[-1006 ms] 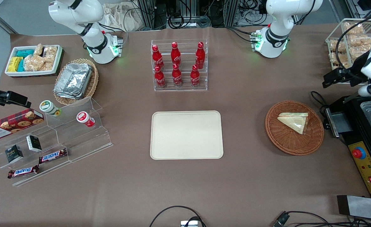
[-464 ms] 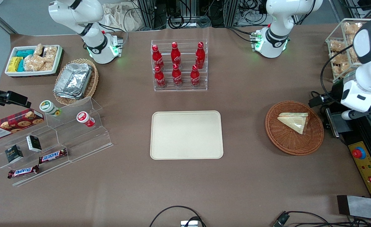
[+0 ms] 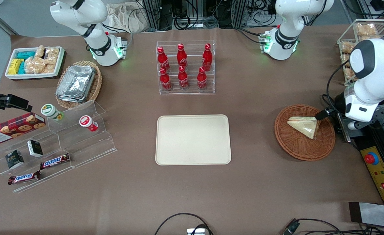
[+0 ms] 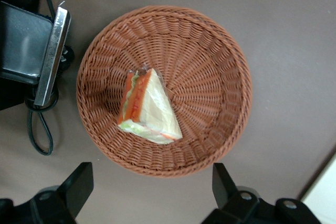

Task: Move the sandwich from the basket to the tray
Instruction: 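Lower the left gripper and grasp the wrapped sandwich, lifting it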

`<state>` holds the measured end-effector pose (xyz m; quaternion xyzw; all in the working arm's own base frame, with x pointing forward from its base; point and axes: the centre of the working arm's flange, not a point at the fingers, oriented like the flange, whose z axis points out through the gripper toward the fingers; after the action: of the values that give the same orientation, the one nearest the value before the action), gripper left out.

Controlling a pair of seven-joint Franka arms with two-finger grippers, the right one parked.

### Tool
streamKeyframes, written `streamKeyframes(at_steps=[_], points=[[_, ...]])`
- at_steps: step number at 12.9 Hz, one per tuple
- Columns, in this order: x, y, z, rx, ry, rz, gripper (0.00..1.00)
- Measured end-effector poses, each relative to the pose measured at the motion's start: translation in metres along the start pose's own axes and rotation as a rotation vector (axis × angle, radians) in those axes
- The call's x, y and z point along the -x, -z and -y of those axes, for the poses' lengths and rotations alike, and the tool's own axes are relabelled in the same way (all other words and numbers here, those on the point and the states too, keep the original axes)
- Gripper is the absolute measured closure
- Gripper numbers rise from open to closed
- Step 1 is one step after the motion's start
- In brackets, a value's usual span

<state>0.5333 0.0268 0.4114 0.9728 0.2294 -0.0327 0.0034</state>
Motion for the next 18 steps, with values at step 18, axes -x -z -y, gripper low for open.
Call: streamKeyframes(at_steps=[18], points=[[0.008, -0.129, 0.039, 0.038, 0.322, -0.079, 0.00]])
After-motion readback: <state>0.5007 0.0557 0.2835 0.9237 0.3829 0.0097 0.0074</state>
